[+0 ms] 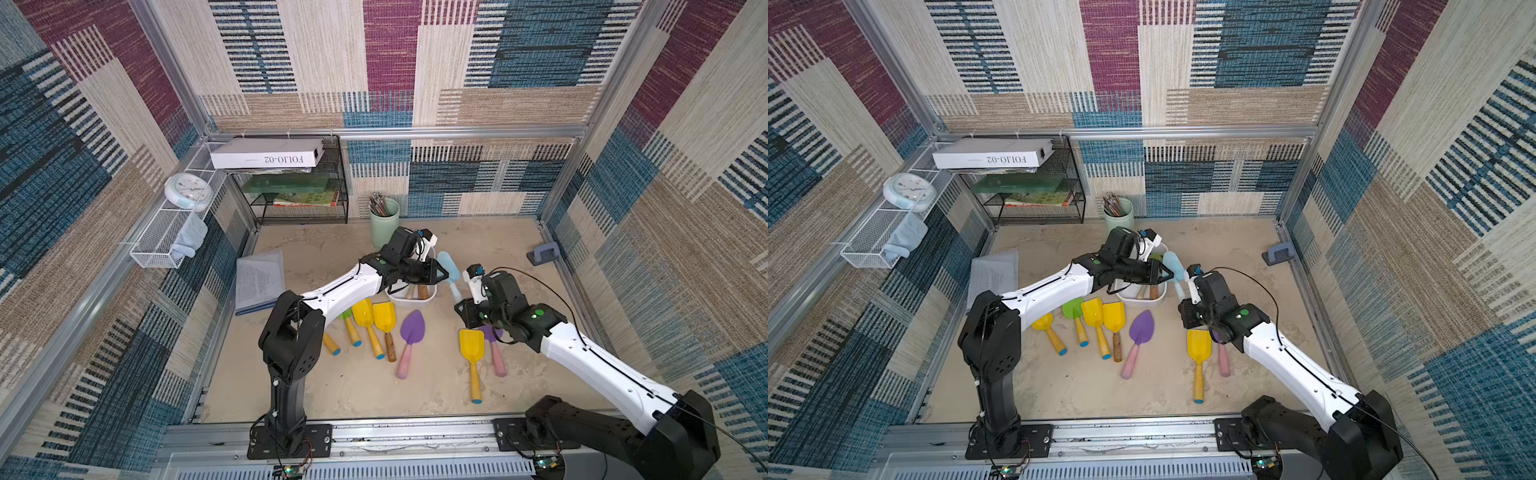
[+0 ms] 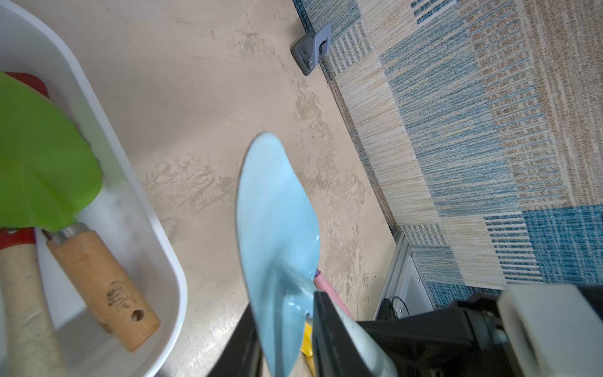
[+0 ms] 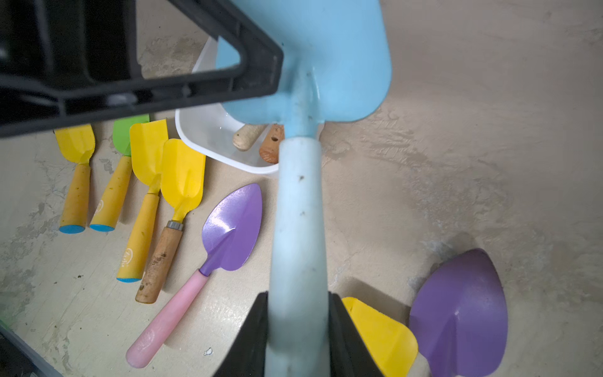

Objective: Put the shovel into the storage box
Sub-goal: Pick up the shovel from the center of the board.

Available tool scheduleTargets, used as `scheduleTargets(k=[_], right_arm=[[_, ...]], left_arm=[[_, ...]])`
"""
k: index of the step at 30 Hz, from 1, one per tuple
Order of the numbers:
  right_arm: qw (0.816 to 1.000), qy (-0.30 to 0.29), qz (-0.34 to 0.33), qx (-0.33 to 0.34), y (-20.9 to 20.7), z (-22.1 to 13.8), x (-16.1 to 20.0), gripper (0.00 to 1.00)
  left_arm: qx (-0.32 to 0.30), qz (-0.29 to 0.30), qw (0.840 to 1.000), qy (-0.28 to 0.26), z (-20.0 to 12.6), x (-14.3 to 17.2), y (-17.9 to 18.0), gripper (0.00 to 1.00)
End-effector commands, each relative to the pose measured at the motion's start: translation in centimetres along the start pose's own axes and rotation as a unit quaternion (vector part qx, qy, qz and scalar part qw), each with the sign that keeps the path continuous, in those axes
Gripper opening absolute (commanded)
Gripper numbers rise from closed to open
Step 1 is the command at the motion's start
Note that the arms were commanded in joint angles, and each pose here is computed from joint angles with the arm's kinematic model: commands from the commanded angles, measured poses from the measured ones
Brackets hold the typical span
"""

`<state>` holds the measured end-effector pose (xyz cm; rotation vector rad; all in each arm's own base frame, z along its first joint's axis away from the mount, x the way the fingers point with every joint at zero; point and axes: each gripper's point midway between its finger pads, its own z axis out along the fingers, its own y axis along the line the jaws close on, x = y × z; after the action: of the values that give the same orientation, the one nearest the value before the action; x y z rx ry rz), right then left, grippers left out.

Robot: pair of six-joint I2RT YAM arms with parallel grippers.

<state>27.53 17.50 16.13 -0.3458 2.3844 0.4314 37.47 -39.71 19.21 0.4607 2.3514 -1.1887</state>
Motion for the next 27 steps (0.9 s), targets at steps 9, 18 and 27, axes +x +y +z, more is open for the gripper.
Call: scheduleTargets(k=[9, 18, 27], right_arm=[[0.999, -0.023, 0.009, -0.02, 0.9, -0.2, -1.4, 0.0], [0.999, -0.033, 0.017, -0.016, 0.8, -0.7, -2.0, 0.42], [0.999, -0.047, 0.014, -0.009, 0.6, -2.4, -2.4, 0.56]], left_arm=[[-0.004, 0.002, 0.999, -0.037, 0.0, -1.6, 0.0, 0.04], [-0.038, 0.008, 0.999, -0.03, -0.1, -1.5, 1.1, 0.0], [-0.116, 0.03, 0.993, 0.009, -2.4, -3.7, 6.0, 0.0]])
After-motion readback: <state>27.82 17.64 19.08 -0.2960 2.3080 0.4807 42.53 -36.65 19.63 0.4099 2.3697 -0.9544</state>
